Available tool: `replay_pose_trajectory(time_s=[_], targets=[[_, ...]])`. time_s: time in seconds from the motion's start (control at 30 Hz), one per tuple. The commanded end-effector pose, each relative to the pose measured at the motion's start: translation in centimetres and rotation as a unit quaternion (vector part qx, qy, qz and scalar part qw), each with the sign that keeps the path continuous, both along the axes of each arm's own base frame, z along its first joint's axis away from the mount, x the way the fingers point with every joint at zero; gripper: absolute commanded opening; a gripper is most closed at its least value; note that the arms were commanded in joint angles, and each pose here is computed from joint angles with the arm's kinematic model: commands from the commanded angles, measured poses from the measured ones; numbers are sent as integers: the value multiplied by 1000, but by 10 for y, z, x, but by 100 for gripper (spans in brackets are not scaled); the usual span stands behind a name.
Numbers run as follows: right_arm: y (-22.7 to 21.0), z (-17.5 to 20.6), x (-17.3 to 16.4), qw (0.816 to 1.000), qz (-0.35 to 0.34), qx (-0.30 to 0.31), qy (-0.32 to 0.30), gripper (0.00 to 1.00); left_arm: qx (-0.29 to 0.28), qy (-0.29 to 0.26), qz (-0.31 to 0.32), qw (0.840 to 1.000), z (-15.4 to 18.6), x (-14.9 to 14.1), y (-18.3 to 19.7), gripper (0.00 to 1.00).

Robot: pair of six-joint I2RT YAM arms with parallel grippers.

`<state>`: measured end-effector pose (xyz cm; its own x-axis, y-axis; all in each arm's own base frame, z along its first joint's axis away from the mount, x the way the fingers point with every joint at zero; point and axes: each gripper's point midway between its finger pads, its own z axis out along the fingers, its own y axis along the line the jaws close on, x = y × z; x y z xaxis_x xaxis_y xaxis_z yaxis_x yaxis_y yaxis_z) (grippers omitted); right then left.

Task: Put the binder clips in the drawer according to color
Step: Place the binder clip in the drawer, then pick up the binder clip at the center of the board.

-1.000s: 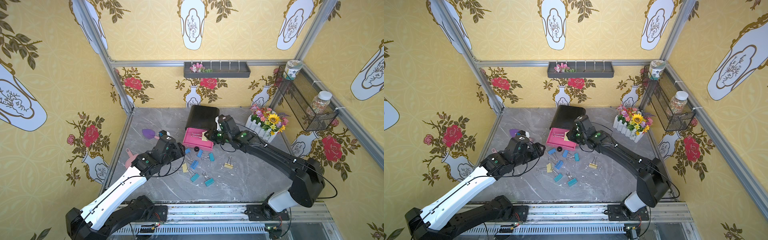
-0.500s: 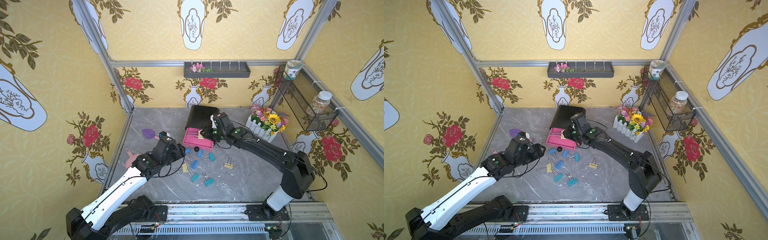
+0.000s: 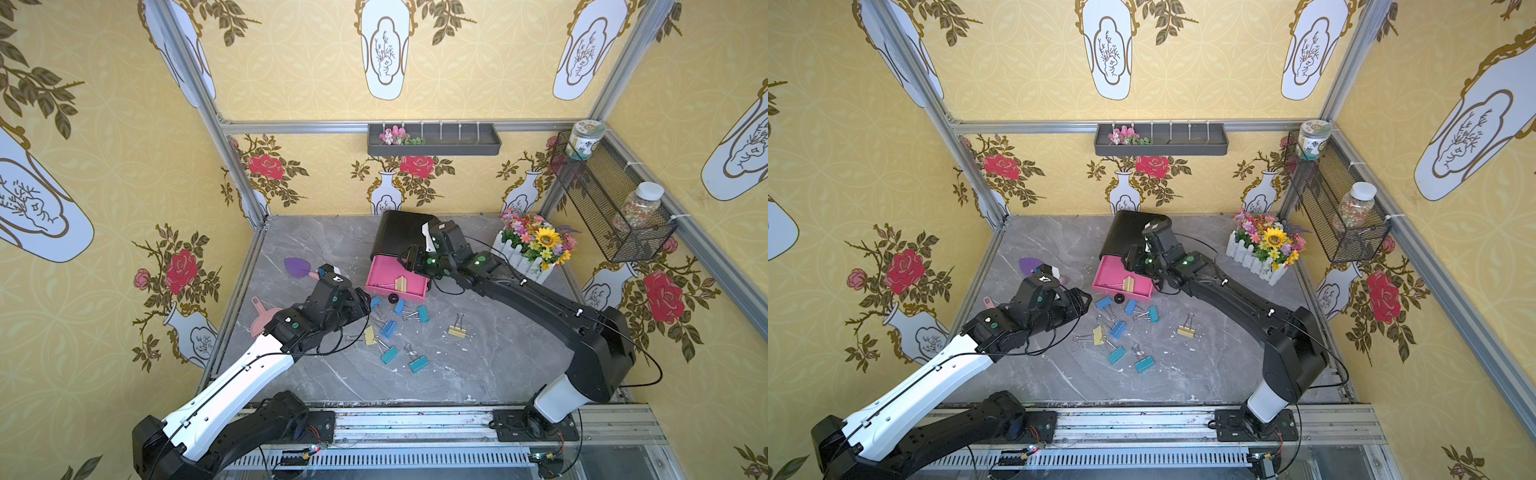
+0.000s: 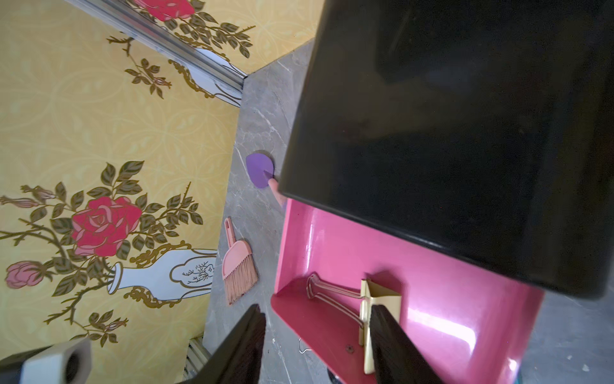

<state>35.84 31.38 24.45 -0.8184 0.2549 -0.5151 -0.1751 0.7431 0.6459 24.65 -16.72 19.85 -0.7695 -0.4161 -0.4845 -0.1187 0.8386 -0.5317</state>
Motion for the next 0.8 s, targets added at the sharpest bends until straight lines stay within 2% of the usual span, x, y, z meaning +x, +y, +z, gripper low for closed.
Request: replay_pose_trajectory(time_s=[0.0,0.2,0.37,0.47,0.6,0.77], targets=[[-13,17,-10,999,-2,-25,-39,60,-2,-5,-3,1000,2,3,-2,67],[-50,12,-53,992,-12,-114,-52,71,-2,-7,-6,1000,3,7,-5,67],[-110,-39,-80,983,-80,-164,4,79,-8,-9,-8,1000,4,8,-8,67],[-145,-73,-95,972,-129,-191,41,88,-8,-7,-8,1000,3,7,-8,67],[-173,-118,-100,957,-171,-213,96,91,-11,-8,-7,1000,2,6,-7,67],[-178,-150,-88,940,-200,-234,143,92,-13,-6,-6,1000,1,5,-7,67]])
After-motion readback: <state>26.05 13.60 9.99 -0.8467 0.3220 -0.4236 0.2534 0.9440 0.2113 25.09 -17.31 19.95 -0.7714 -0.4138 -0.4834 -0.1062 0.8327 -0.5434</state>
